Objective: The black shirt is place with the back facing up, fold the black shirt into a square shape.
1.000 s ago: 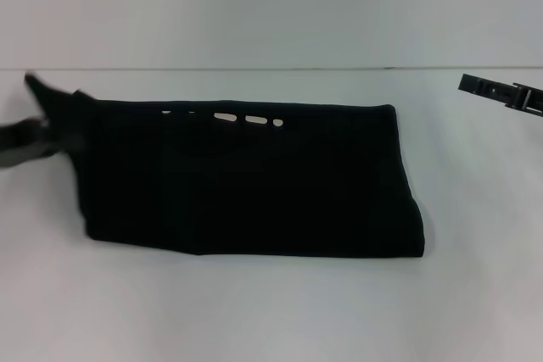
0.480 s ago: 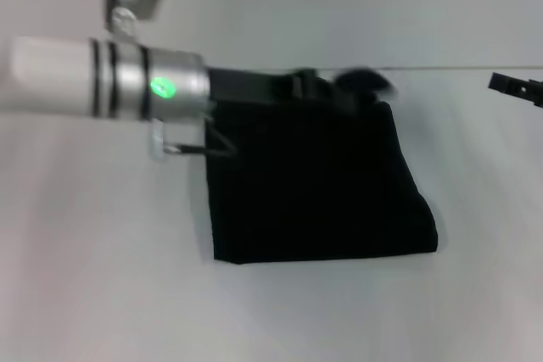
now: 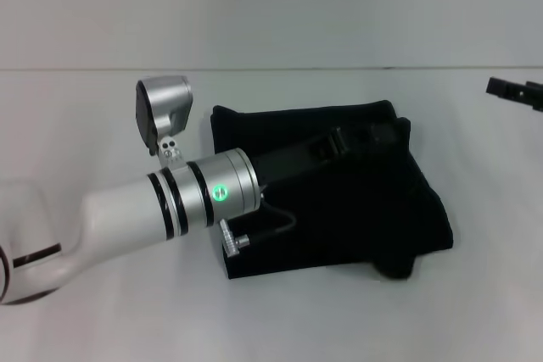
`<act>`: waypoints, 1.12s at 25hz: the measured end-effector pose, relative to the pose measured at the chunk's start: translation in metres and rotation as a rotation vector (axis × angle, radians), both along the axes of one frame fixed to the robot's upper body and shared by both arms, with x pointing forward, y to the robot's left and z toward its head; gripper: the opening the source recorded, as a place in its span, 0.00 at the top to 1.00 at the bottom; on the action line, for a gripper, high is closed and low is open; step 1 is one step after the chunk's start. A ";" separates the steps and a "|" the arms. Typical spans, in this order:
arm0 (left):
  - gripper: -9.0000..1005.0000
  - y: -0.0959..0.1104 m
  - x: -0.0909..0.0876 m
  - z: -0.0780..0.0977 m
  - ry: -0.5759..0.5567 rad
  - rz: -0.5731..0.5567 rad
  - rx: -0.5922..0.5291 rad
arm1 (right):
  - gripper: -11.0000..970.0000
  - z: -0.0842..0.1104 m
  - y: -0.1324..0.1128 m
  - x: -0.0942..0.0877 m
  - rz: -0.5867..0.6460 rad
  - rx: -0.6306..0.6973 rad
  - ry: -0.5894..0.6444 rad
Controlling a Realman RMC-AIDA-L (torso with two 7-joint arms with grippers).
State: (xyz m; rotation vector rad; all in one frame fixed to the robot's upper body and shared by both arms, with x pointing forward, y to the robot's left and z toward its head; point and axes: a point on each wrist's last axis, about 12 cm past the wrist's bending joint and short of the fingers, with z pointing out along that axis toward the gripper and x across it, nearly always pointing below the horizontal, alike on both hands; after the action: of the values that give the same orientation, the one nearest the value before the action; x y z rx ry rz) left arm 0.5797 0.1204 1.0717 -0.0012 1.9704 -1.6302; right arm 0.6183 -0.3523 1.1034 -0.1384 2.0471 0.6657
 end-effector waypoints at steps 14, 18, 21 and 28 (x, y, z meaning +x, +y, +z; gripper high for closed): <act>0.49 0.050 -0.018 0.012 -0.203 -0.165 0.042 | 0.04 0.008 0.019 -0.014 0.207 0.129 0.204; 0.26 0.074 -0.023 0.010 -0.272 -0.186 0.143 | 0.04 0.007 0.028 -0.017 0.251 0.150 0.285; 0.06 0.091 -0.026 0.010 -0.317 -0.196 0.208 | 0.04 0.002 0.038 -0.019 0.276 0.149 0.342; 0.06 0.108 -0.032 0.008 -0.386 -0.263 0.327 | 0.04 -0.007 0.054 -0.021 0.292 0.148 0.413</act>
State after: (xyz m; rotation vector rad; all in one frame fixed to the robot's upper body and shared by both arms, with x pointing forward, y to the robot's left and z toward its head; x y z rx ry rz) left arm 0.5479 0.2285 1.0795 0.6717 1.9590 -1.3139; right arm 0.5978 -0.2985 1.0965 -0.2313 2.3844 1.0985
